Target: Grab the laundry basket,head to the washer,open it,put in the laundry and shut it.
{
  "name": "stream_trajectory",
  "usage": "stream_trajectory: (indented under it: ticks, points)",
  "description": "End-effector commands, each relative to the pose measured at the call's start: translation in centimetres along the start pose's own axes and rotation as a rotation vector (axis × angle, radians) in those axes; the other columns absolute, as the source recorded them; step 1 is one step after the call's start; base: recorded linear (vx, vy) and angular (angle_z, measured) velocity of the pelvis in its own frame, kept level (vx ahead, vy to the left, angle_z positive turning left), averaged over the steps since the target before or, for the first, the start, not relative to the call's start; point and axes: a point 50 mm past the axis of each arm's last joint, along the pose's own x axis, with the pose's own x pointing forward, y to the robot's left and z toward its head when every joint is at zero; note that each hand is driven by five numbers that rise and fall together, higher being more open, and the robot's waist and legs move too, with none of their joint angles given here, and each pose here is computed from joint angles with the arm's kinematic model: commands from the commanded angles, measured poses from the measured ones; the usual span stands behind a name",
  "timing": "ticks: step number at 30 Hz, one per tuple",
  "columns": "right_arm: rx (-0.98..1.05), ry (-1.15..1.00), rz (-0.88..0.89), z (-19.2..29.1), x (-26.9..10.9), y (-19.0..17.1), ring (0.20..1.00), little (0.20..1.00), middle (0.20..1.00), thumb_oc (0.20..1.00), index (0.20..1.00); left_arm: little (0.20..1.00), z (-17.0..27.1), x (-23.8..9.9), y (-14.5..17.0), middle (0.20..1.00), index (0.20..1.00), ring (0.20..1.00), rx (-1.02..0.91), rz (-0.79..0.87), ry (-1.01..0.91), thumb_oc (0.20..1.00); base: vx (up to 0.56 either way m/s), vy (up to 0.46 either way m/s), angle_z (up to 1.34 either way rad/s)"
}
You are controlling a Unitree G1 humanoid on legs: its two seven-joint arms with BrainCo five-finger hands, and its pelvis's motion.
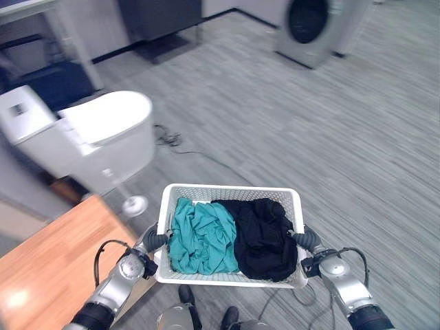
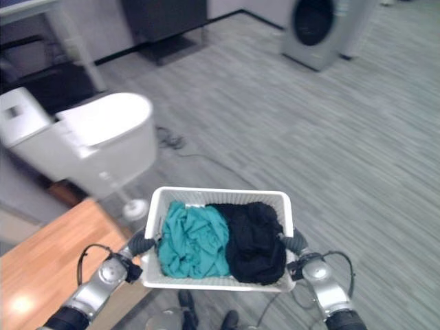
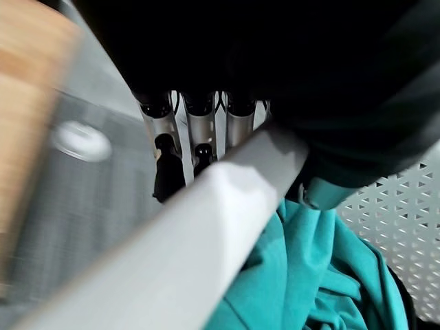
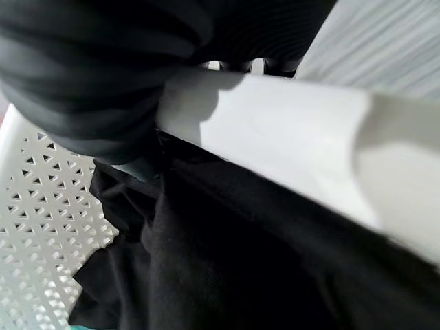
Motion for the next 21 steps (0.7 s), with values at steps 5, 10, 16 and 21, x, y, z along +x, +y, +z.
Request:
stream_trajectory:
  ticks: [5,10,16,21]
  points:
    - [-0.119,-0.184,-0.182,4.3,-0.6,-7.2,0.2,0.2,0.2,0.2,0.2,0.2,2.8,1.3,5.4,0.2,0.2,0.2,-0.036,0.218,-0.111,0.2,-0.11,-0.218,-0.32]
    - [-0.086,-0.232,-0.177,5.7,-0.3,-7.1,0.2,0.2,0.2,0.2,0.2,0.2,3.7,1.5,5.4,0.2,0.2,0.2,-0.051,0.234,-0.143,0.2,-0.05,-0.08,-0.41]
    - [-0.019,-0.235,-0.195,5.8,-0.1,-7.1,0.2,0.2,0.2,0.2,0.2,0.2,4.8,2.0,5.4,0.2,0.2,0.2,-0.039,0.223,-0.17,0.2,0.09,-0.029,-0.19]
    - [-0.005,-0.276,-0.203,6.9,0.1,-7.2,0.2,0.2,0.2,0.2,0.2,0.2,6.0,2.3,6.9,0.2,0.2,0.2,-0.031,0.268,-0.202,0.2,0.07,-0.027,0.08]
